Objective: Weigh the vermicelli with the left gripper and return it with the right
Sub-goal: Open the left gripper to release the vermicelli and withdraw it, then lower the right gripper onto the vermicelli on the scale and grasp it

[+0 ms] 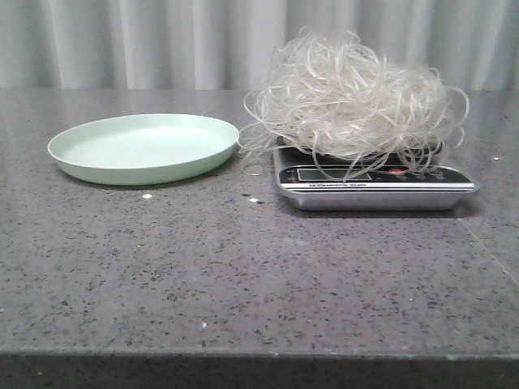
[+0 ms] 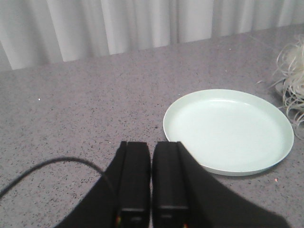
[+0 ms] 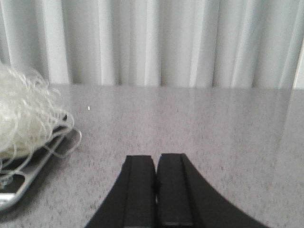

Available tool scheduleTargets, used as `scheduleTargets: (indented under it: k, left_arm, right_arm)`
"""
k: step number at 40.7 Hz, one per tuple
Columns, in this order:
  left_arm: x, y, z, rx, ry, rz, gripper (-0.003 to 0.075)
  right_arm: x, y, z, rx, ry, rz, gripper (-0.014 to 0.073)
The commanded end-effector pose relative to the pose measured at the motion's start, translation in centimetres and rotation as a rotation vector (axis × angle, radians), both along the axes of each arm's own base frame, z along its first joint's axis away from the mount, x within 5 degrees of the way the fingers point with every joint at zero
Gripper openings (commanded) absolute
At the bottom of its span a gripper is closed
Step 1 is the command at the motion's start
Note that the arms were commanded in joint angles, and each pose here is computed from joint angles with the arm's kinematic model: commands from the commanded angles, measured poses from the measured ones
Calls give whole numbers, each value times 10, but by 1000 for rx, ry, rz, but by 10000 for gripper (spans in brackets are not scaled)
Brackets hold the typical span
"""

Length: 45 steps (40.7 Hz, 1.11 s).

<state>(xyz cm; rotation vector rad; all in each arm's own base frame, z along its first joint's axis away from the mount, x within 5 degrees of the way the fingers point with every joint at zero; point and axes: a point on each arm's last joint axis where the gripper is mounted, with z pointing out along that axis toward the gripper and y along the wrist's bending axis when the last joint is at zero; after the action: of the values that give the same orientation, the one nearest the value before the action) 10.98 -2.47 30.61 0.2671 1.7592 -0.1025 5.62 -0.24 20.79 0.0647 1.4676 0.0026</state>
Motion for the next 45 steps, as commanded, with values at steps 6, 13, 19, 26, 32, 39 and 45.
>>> scheduleTargets:
  k: [6,13,19,26,32,39,45]
  left_arm:
    - [1,0,17,-41,-146,5,137]
    - [1,0,17,-42,-148,5,137]
    - [1,0,17,-42,-148,5,137]
    - [1,0,17,-67,-142,6,137]
    - [1,0,17,-73,-141,6,137]
    - [1,0,17,-73,-141,6,137]
    - [1,0,17,-73,-141,6,137]
  right_arm:
    - [-15,0,72,-32,-245,-14,151]
    - [-10,0,136,-33,-257,-11,152]
    - [14,-1,193,-12,-253,-3,152]
    - [50,1,238,79,-109,47,290]
    - [84,6,254,174,54,104,568]
    - [127,23,237,270,363,235,608]
    - [158,42,209,261,577,349,608]
